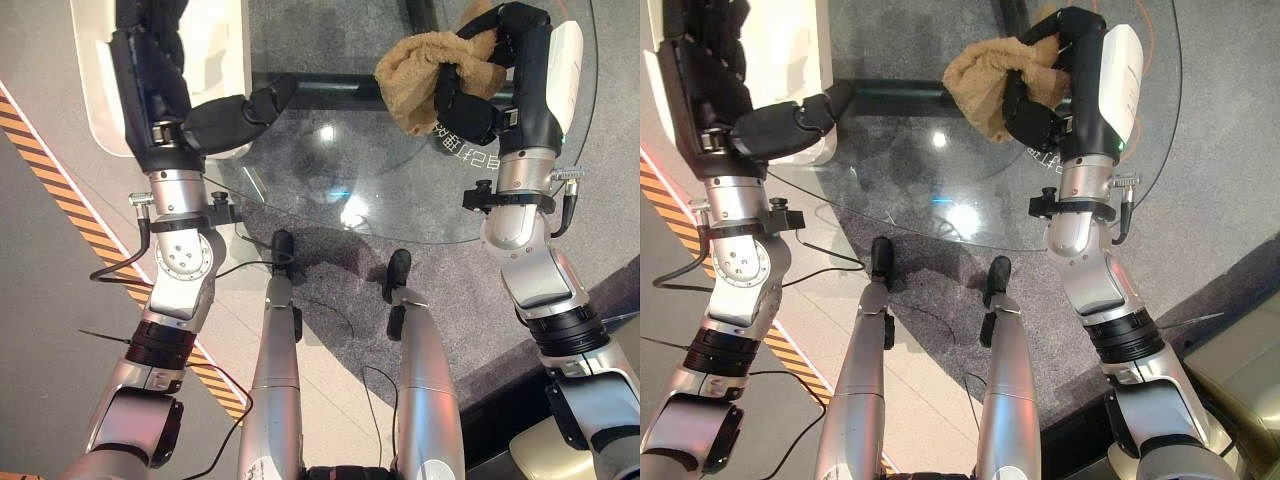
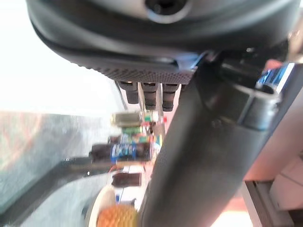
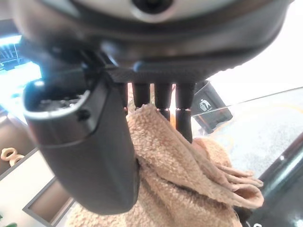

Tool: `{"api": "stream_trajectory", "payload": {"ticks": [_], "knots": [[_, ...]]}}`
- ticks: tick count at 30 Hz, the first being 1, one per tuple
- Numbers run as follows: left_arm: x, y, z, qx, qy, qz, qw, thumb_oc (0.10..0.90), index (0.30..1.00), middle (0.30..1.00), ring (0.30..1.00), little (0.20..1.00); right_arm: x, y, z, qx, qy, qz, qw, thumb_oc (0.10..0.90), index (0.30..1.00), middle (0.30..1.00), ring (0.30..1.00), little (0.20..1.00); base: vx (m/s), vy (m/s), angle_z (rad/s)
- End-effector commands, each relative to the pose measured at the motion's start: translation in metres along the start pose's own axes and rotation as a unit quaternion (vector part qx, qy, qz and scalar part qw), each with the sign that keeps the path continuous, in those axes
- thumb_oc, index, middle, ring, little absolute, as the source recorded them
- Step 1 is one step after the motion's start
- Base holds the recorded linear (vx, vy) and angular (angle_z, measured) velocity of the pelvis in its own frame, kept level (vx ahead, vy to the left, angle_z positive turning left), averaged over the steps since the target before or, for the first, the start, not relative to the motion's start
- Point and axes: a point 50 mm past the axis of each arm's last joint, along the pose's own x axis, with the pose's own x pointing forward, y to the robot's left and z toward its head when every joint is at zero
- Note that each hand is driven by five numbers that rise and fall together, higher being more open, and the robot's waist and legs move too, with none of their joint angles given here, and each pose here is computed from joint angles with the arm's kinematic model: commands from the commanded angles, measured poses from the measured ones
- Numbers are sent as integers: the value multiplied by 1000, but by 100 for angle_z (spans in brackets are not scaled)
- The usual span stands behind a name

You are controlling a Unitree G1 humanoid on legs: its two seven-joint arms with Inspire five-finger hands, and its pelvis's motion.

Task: Wipe the table with a cloth and put it in the basket.

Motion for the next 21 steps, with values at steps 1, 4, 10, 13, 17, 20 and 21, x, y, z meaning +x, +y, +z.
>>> {"api": "stream_trajectory", "payload": {"ticks": [1,4,10,13,17,20,21], "knots": [[26,-6,40,-13,-116,-25,993,800,900,900,900,900,28,-52,92,80,-230,-117,963,100,300,300,300,200,0,0,0],[28,-15,37,-26,-110,-32,993,800,900,900,900,900,29,-54,102,91,-248,-122,957,100,300,300,300,200,-12,3,-1],[32,-27,34,-40,-101,-43,993,800,900,900,900,900,32,-56,113,99,-267,-126,950,100,300,300,300,200,-5,-1,-2],[34,-30,34,-46,-99,-50,993,800,900,900,900,900,33,-58,119,103,-274,-129,947,100,300,300,300,200,-12,-4,-5],[36,-33,33,-57,-95,-53,992,800,900,900,900,900,34,-59,125,110,-284,-130,944,100,300,300,300,200,-8,-1,-1],[37,-37,29,-66,-81,-61,993,800,900,900,900,900,35,-59,130,117,-292,-126,941,100,300,300,300,200,0,0,0],[37,-38,28,-71,-77,-64,992,800,900,900,900,900,35,-59,132,120,-294,-124,940,100,300,300,300,200,-6,2,-5]]}}
